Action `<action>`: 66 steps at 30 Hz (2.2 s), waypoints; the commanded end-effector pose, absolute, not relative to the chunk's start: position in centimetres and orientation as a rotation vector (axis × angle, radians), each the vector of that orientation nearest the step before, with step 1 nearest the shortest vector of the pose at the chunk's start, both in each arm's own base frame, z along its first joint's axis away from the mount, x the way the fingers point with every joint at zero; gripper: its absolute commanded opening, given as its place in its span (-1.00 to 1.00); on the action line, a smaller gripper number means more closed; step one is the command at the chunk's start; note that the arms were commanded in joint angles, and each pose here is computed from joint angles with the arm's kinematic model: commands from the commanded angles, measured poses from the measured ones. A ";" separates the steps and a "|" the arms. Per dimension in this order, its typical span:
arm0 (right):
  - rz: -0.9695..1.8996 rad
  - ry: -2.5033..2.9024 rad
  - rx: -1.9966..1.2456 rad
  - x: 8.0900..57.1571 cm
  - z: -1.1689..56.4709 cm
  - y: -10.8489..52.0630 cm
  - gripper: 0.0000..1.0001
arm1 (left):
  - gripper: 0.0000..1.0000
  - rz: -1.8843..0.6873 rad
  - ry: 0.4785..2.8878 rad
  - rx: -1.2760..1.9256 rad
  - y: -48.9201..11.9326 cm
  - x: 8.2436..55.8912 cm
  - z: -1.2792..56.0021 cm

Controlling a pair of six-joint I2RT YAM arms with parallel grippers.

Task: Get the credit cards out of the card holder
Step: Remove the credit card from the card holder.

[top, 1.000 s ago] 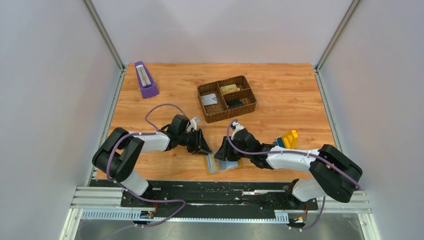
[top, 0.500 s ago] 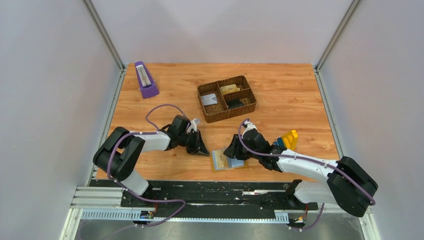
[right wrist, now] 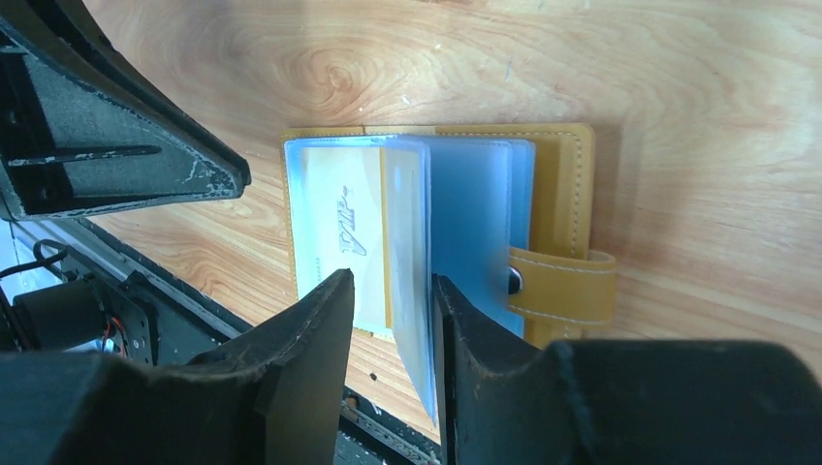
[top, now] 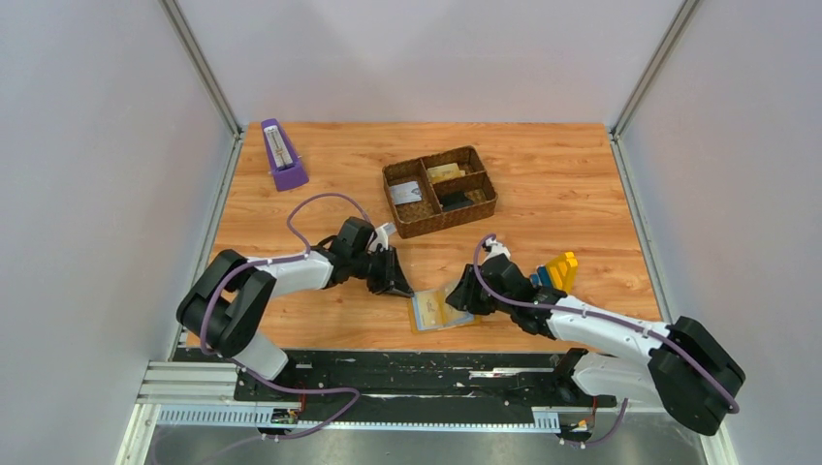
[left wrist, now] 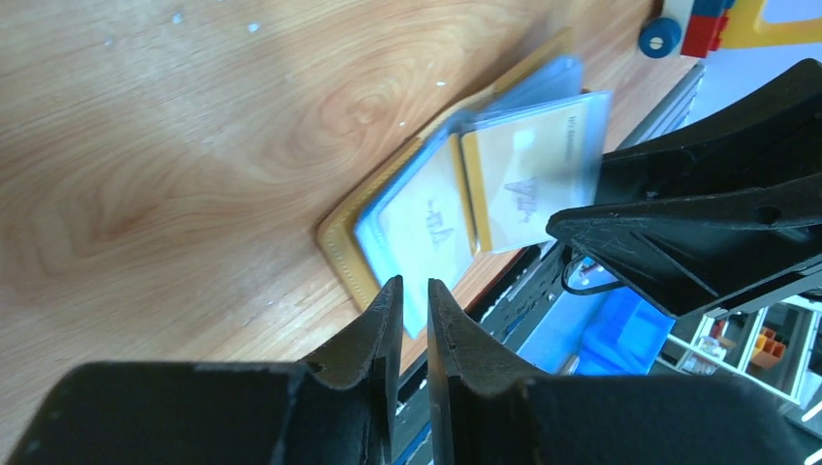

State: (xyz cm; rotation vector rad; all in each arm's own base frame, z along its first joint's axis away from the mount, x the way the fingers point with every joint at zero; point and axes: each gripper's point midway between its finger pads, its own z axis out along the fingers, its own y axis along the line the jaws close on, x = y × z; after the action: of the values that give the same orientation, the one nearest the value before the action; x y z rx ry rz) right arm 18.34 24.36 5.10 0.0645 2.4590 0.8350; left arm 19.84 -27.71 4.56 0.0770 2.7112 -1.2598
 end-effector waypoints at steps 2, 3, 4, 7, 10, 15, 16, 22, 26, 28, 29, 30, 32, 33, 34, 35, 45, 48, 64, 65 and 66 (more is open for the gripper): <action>0.757 2.409 0.128 19.2 6.3 22.6 -0.28 | -0.51 -1.294 2.611 0.149 -29.0 20.8 7.5; 0.742 2.407 0.135 19.3 6.3 22.3 -0.28 | -0.49 -1.297 2.604 0.150 -29.0 20.9 7.8; 0.727 2.407 0.140 19.4 6.3 22.1 -0.28 | -0.49 -1.298 2.598 0.152 -29.0 20.9 7.9; 0.704 2.401 0.140 19.6 6.9 21.8 -0.32 | -0.43 -1.302 2.587 0.163 -29.1 20.9 8.2; 0.735 2.389 0.121 19.7 7.8 22.3 -0.34 | -0.39 -1.314 2.574 0.177 -29.4 20.7 8.4; 0.749 2.393 0.095 20.0 8.4 23.1 -0.37 | -0.35 -1.344 2.562 0.179 -30.3 20.4 8.3; 0.750 2.394 0.093 20.0 8.5 23.1 -0.37 | -0.34 -1.347 2.566 0.176 -30.4 20.2 8.2; 0.715 2.403 0.102 20.4 9.1 23.1 -0.29 | -0.30 -1.360 2.577 0.181 -31.2 20.0 7.2; 0.678 2.407 0.114 20.7 9.3 22.7 -0.28 | -0.29 -1.362 2.588 0.177 -31.6 19.8 6.7; 0.673 2.414 0.115 20.6 9.2 22.6 -0.29 | -0.28 -1.364 2.593 0.179 -31.7 19.8 6.5; 0.671 2.419 0.111 20.6 9.1 22.7 -0.29 | -0.28 -1.363 2.599 0.178 -31.8 19.7 6.3; 0.665 2.424 0.108 20.6 8.8 22.7 -0.29 | -0.28 -1.363 2.598 0.180 -31.9 19.7 6.2; 0.652 2.444 0.098 20.6 8.0 22.8 -0.30 | -0.28 -1.360 2.602 0.180 -32.1 19.7 6.0; 0.650 2.451 0.093 20.6 7.6 22.8 -0.30 | -0.28 -1.358 2.608 0.178 -32.1 19.7 5.7; 0.648 2.461 0.089 20.5 7.1 22.9 -0.30 | -0.28 -1.363 2.605 0.183 -32.2 19.7 5.7; 0.648 2.470 0.088 20.5 6.8 23.0 -0.31 | -0.27 -1.362 2.608 0.179 -32.2 19.7 5.6; 0.677 2.533 0.097 19.8 4.0 23.4 -0.45 | -0.14 -1.365 2.601 0.148 -32.5 19.9 4.2; 0.703 2.546 0.120 19.3 3.2 23.4 -0.47 | -0.11 -1.370 2.607 0.140 -32.6 19.9 3.8; 0.761 2.572 0.140 18.0 2.3 23.5 -0.49 | -0.22 -1.425 2.588 0.124 -34.0 19.9 2.8; 0.763 2.571 0.141 18.0 2.3 23.5 -0.49 | -0.25 -1.433 2.589 0.121 -34.0 19.9 2.9; 0.764 2.571 0.141 18.0 2.3 23.5 -0.49 | -0.26 -1.439 2.583 0.123 -34.1 20.0 3.0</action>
State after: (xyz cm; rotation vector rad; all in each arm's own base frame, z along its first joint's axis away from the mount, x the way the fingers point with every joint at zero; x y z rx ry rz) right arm 18.66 23.61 2.82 0.1357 2.5495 0.7522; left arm 20.18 -33.84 3.37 0.1213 2.5898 -1.4291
